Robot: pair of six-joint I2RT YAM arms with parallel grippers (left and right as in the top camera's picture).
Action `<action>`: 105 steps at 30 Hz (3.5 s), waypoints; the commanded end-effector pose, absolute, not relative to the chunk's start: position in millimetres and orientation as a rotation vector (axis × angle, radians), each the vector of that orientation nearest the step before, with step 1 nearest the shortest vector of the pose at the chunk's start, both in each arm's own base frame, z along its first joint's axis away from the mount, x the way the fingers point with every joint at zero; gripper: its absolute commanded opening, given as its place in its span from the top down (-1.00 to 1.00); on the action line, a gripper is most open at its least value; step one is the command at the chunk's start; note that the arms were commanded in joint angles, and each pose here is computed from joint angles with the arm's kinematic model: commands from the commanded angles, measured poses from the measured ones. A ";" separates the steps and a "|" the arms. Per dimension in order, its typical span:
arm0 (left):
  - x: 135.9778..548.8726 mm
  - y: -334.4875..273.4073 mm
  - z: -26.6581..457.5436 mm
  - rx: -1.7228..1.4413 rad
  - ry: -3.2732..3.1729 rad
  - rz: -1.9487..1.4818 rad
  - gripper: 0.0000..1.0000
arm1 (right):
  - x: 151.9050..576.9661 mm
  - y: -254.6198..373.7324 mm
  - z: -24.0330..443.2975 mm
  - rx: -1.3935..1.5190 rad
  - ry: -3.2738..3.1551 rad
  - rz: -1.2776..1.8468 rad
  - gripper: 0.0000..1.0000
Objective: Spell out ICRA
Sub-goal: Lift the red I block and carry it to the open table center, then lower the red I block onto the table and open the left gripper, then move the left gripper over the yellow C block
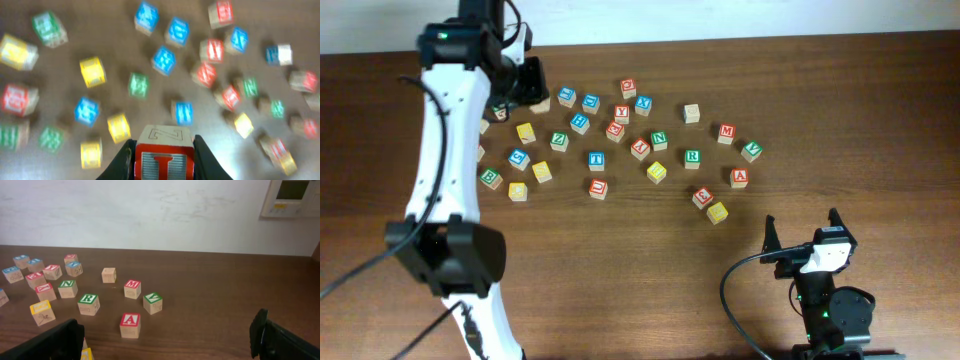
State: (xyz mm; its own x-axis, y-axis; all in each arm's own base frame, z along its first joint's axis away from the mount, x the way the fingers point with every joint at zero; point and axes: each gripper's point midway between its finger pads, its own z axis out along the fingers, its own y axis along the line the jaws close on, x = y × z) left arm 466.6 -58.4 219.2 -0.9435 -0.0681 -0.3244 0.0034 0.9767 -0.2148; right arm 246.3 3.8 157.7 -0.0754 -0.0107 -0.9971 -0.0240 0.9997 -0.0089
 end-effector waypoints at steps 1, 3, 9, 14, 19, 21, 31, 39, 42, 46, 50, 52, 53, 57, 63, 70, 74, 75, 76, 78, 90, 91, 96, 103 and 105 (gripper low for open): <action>425.4 -70.6 231.5 -0.059 2.889 -0.395 0.63 | 246.1 1.9 155.4 -0.016 1.650 0.007 -0.97; 407.3 -78.3 224.5 0.012 2.966 -0.392 0.64 | 246.1 1.9 155.4 -0.016 1.650 0.007 -0.97; 376.4 -131.7 216.2 0.254 3.049 -0.398 0.68 | 246.1 1.9 155.4 -0.016 1.650 0.007 -0.97; 347.3 -167.0 203.9 0.433 3.102 -0.367 0.75 | 246.1 1.9 155.4 -0.016 1.650 0.007 -0.97; 302.0 -147.6 186.5 0.444 3.206 -0.279 0.78 | 246.1 1.9 155.4 -0.016 1.650 0.007 -0.97; 298.2 -146.3 165.2 0.386 3.236 -0.271 0.76 | 246.1 1.9 155.4 -0.016 1.650 0.007 -0.97; 297.9 -152.8 34.7 0.058 3.185 -0.056 0.73 | 246.1 1.9 155.4 -0.016 1.650 0.007 -0.97; 301.0 -152.0 9.7 -0.029 3.069 0.107 0.70 | 246.1 2.0 155.4 -0.016 1.650 0.007 -0.97; 300.7 -153.3 9.6 -0.028 3.071 0.098 0.57 | 246.1 2.0 155.4 -0.016 1.650 0.007 -0.97; 295.4 -157.5 9.1 -0.026 3.099 0.058 0.36 | 246.1 1.9 155.4 -0.016 1.650 0.007 -0.97; 292.5 -156.7 9.0 -0.009 3.112 0.062 0.26 | 246.1 2.0 155.4 -0.016 1.650 0.007 -0.97; 292.5 -156.7 9.0 -0.009 3.112 0.062 0.22 | 246.1 1.9 155.4 -0.016 1.650 0.007 -0.97; 292.7 -156.9 9.1 -0.009 3.111 0.061 0.21 | 246.1 1.9 155.4 -0.016 1.650 0.007 -0.97; 292.6 -156.8 9.1 -0.009 3.112 0.061 0.44 | 246.1 2.0 155.4 -0.016 1.650 0.007 -0.97; 292.9 -157.0 9.1 -0.007 3.111 0.060 0.45 | 246.1 1.9 155.4 -0.016 1.650 0.007 -0.97; 289.0 -165.1 8.9 0.110 3.133 -0.013 0.46 | 246.1 2.0 155.4 -0.016 1.650 0.007 -0.97; 290.5 -165.5 8.9 0.107 3.127 -0.016 0.05 | 246.1 2.0 155.4 -0.016 1.650 0.007 -0.97; 290.4 -165.6 8.9 0.108 3.128 -0.016 0.01 | 246.1 1.9 155.4 -0.016 1.650 0.007 -0.97; 290.5 -165.6 8.9 0.108 3.127 -0.016 -0.01 | 246.1 2.0 155.4 -0.016 1.650 0.007 -0.97; 291.0 -165.8 9.4 0.108 3.126 -0.017 -0.05 | 246.1 2.0 155.4 -0.016 1.650 0.007 -0.97; 351.2 -141.8 132.2 -0.046 2.997 0.037 -0.36 | 246.1 2.0 155.4 -0.016 1.650 0.007 -0.97; 353.7 -138.8 144.8 -0.062 2.981 0.027 -0.36 | 246.1 1.9 155.4 -0.016 1.650 0.007 -0.97; 361.3 -92.7 227.2 -0.235 2.785 -0.048 -0.43 | 246.1 1.9 155.4 -0.016 1.650 0.007 -0.97; 341.1 -9.6 225.0 -0.505 2.798 0.169 -0.95 | 246.1 1.9 155.4 -0.016 1.650 0.007 -0.97; 340.1 -13.7 218.8 -0.513 2.814 0.139 -0.99 | 246.1 2.0 155.4 -0.016 1.650 0.007 -0.97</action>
State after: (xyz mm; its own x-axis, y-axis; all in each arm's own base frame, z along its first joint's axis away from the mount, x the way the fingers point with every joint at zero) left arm 342.6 -13.6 228.0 -0.8959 -0.3197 -0.3084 -0.3478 0.9367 0.0393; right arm 246.2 3.9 158.0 -0.0746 -0.0103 -0.9972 -0.0244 0.9997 -0.0085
